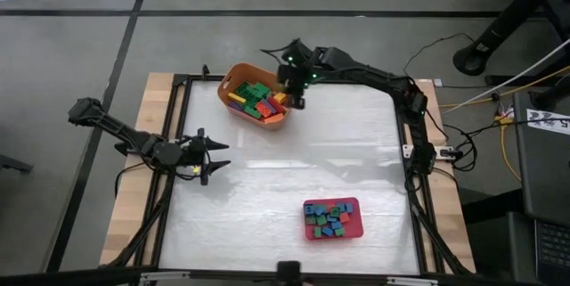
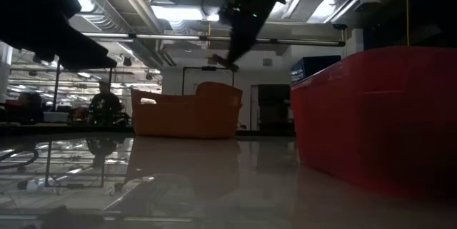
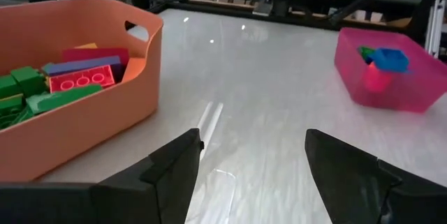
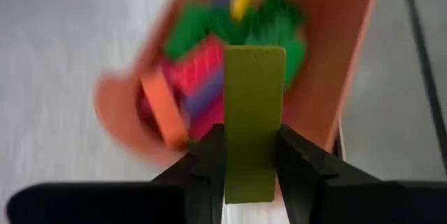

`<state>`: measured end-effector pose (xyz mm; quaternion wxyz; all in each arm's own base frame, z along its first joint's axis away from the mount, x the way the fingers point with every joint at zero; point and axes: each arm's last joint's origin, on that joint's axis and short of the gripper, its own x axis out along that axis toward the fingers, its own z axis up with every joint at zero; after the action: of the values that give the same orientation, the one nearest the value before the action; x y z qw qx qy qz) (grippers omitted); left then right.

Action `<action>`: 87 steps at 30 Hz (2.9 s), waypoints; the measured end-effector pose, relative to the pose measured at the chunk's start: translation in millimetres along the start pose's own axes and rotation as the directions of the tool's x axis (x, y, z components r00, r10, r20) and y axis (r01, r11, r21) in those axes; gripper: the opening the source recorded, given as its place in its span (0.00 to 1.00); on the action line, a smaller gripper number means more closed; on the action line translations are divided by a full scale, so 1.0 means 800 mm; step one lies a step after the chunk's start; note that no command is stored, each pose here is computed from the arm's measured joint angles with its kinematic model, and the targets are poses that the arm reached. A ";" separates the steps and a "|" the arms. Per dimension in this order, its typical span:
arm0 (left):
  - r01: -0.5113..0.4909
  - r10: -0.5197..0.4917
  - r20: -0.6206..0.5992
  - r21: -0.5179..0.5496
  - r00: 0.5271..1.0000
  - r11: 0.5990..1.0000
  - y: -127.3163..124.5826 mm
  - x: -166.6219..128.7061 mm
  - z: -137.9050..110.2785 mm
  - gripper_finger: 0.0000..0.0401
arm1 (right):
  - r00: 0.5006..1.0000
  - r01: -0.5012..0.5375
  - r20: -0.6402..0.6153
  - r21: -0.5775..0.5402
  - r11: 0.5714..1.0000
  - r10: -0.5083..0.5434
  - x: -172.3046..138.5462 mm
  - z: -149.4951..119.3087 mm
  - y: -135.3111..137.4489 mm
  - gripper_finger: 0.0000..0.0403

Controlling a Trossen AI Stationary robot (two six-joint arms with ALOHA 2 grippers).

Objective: Sort blocks by size
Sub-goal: Put the large light green block into the orange bin, then return to Home Position

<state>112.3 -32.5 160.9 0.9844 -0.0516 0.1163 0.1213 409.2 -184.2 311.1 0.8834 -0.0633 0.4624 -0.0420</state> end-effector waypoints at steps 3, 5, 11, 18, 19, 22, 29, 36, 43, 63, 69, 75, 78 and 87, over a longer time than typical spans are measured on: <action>-0.004 0.005 -0.017 0.011 1.000 1.000 0.001 0.000 -0.003 0.61 | 0.995 0.000 0.098 -0.029 1.000 0.003 0.007 0.015 0.006 0.29; -0.008 0.009 -0.031 0.024 0.999 1.000 0.001 0.000 -0.005 0.61 | 0.988 0.024 0.157 -0.047 0.999 -0.017 0.012 0.026 0.011 0.31; -0.017 0.022 -0.075 0.064 0.997 0.998 0.003 0.000 -0.011 0.61 | 0.973 0.116 0.206 -0.060 0.991 -0.102 0.012 0.040 0.022 0.37; -0.028 0.036 -0.089 0.088 0.995 0.996 0.005 0.000 -0.013 0.61 | 0.979 0.122 0.165 -0.029 0.992 -0.116 -0.007 0.043 0.023 0.36; -0.038 0.045 -0.084 0.089 0.995 0.995 0.006 0.001 -0.012 0.61 | 0.984 0.113 0.145 -0.025 0.993 -0.108 -0.013 0.043 0.024 0.36; -0.072 0.076 -0.064 0.069 0.995 0.995 0.010 0.003 -0.009 0.61 | 0.995 0.071 0.067 -0.032 0.997 -0.068 -0.030 0.039 0.027 0.36; -0.161 0.162 -0.055 0.038 0.985 0.986 0.022 0.009 -0.005 0.61 | 0.992 -0.124 -0.031 -0.044 0.991 0.122 -0.073 0.018 0.033 0.36; -0.085 0.085 -0.023 0.034 0.996 0.996 0.027 0.010 -0.009 0.61 | 0.901 -0.429 -0.019 0.086 0.899 0.432 -0.086 -0.022 0.015 0.36; -0.051 0.048 0.058 0.040 0.997 0.998 0.030 0.010 -0.010 0.61 | 0.860 -0.496 -0.057 0.133 0.858 0.507 -0.093 -0.059 0.029 0.37; -0.067 0.064 0.061 0.059 0.996 0.996 0.033 0.009 -0.010 0.61 | 0.909 -0.199 0.397 0.151 0.968 0.125 -0.232 -0.229 0.133 0.37; -0.067 0.063 0.060 0.059 0.996 0.996 0.033 0.009 -0.010 0.61 | 0.834 -0.142 0.552 0.191 0.971 0.013 -0.233 -0.276 0.156 0.37; -0.067 0.064 0.060 0.059 0.996 0.996 0.033 0.009 -0.010 0.61 | 0.706 -0.027 0.690 0.250 0.968 -0.159 -0.211 -0.308 0.164 0.37; -0.067 0.064 0.060 0.059 0.996 0.996 0.033 0.009 -0.010 0.61 | 0.671 -0.012 0.721 0.244 0.970 -0.173 -0.196 -0.319 0.166 0.37; -0.067 0.064 0.059 0.059 0.996 0.996 0.033 0.009 -0.010 0.61 | 0.726 -0.030 0.670 0.258 0.966 -0.156 -0.151 -0.354 0.177 0.37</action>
<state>111.0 -6.3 149.1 0.9840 -0.0141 0.0934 0.1514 109.9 -49.1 228.1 0.9900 0.0222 0.0925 -0.1040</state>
